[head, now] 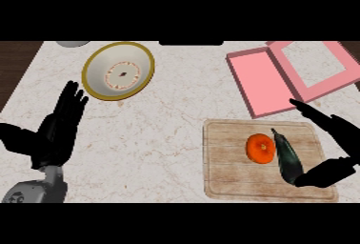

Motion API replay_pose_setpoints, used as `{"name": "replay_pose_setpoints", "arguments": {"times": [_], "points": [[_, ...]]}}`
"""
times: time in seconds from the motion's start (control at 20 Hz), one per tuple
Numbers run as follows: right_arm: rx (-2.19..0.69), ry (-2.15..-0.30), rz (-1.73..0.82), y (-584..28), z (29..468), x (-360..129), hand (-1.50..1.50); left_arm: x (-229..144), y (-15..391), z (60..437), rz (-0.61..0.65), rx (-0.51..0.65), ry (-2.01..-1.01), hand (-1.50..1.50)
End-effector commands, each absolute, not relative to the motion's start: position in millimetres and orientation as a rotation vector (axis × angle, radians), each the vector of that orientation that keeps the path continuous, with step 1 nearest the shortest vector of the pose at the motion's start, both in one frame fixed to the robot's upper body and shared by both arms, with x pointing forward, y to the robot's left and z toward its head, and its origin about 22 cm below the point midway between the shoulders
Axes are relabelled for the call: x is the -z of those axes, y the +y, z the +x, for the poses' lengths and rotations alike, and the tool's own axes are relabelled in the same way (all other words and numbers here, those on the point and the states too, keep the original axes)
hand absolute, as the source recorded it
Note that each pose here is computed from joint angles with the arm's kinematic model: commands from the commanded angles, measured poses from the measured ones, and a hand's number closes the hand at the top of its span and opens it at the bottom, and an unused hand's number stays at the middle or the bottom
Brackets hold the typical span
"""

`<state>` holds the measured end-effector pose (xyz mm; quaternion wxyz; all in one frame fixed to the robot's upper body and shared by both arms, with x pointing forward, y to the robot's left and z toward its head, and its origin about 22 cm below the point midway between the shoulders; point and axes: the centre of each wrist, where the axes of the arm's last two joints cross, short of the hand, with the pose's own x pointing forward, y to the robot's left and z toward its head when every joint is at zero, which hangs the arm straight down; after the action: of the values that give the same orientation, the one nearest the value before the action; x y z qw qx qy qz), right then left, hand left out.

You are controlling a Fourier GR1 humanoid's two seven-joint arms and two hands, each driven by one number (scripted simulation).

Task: Pick the squash from the cutting board and place it in the cardboard box

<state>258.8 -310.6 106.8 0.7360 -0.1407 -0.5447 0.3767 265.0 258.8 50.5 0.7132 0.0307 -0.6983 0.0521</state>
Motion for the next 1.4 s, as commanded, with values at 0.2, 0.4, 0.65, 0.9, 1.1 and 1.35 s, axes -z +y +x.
{"name": "replay_pose_setpoints", "arguments": {"times": [0.2,0.4,0.65,0.9,1.1,1.35], "points": [[-0.827,-1.174,-0.300,-313.3,263.1,-97.1,-1.50,-55.5,269.7,260.2,0.070,-0.123,-1.541,0.00],[-0.821,-1.188,-0.303,-291.5,261.3,-89.0,-1.50,-63.2,250.9,264.1,0.076,-0.102,-1.536,0.00],[-0.834,-1.162,-0.326,-281.6,266.8,-77.9,-1.50,-50.9,258.3,267.8,0.060,-0.117,-1.550,0.00],[-0.848,-1.137,-0.375,-281.5,261.7,-55.8,-1.50,-51.9,249.4,273.5,0.066,-0.111,-1.545,0.00],[-0.842,-1.142,-0.366,-280.0,274.8,-70.6,-1.50,-66.0,256.0,263.2,0.072,-0.110,-1.549,0.00],[-0.869,-1.132,-0.330,-293.3,290.2,-55.5,-1.50,-49.0,253.7,264.8,0.063,-0.119,-1.558,0.00]]}}
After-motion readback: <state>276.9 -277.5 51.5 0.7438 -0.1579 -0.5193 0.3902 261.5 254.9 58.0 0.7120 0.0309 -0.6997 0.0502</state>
